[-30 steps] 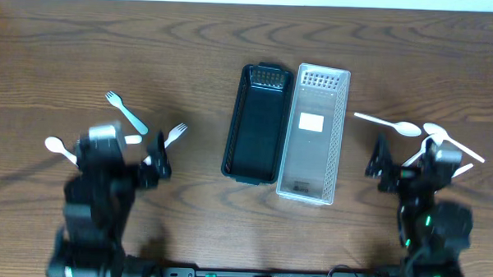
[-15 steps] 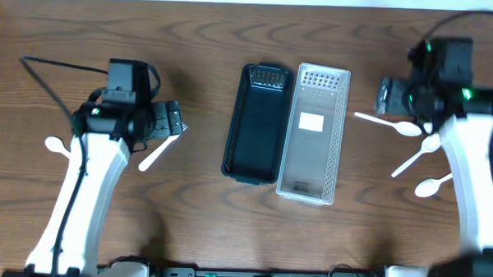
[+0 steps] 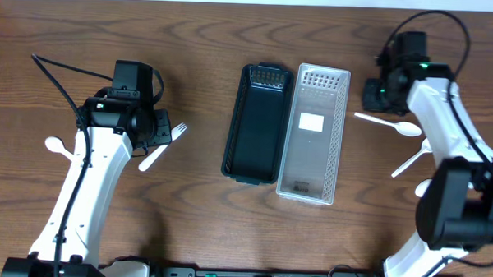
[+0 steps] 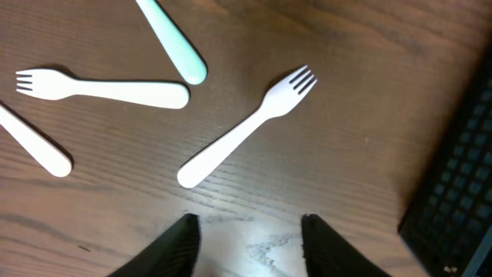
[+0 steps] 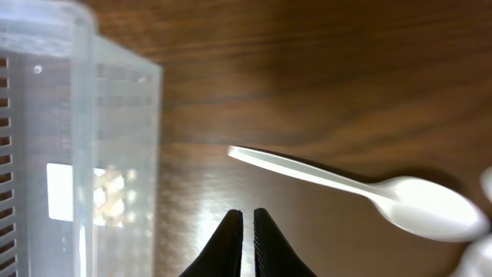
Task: Pack container
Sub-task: 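Move the right gripper over the white spoons on the right, then lower the right gripper and grasp a white spoon by its handle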
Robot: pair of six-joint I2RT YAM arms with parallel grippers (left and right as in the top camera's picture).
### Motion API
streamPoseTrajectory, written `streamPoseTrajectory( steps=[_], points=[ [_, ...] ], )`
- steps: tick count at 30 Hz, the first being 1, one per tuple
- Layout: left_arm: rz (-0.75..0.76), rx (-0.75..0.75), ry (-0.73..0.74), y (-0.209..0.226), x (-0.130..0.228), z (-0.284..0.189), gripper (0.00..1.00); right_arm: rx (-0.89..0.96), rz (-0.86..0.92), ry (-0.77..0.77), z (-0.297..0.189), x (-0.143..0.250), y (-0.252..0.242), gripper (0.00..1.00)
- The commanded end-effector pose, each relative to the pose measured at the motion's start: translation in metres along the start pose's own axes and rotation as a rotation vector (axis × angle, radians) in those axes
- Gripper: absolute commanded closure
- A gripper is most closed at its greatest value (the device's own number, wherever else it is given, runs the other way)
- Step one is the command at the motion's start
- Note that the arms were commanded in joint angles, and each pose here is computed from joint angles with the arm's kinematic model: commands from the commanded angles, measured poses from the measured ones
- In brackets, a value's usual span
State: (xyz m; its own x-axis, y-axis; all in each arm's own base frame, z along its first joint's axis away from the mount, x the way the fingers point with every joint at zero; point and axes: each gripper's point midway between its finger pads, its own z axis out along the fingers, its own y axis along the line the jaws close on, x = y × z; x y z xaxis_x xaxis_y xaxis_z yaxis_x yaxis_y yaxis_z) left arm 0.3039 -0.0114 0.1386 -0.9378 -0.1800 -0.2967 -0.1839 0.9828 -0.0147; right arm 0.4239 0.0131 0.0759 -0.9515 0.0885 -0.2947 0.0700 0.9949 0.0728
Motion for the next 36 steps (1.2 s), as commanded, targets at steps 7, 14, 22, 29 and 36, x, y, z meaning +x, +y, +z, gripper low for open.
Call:
streamPoseTrajectory(
  steps=[7,14,22,29,36],
  points=[
    [0.000,-0.013,-0.004,0.004,-0.003,-0.006,0.64,-0.231,-0.158,-0.016,0.017,-0.006,0.075,0.84],
    [0.002,-0.017,0.011,0.005,0.001,-0.006,0.64,-0.277,-0.212,-0.049,0.016,-0.010,0.093,0.83],
    [0.002,-0.017,0.010,0.005,0.001,-0.006,0.41,0.034,-0.058,-0.088,0.011,-0.025,0.022,0.60],
    [0.002,-0.017,0.010,0.005,0.001,-0.006,0.31,0.169,0.108,-0.148,-0.055,-0.037,-0.035,0.37],
    [0.002,-0.017,0.010,0.005,0.001,-0.006,0.30,0.180,0.210,-0.019,-0.063,-0.002,-0.071,0.17]
  ],
)
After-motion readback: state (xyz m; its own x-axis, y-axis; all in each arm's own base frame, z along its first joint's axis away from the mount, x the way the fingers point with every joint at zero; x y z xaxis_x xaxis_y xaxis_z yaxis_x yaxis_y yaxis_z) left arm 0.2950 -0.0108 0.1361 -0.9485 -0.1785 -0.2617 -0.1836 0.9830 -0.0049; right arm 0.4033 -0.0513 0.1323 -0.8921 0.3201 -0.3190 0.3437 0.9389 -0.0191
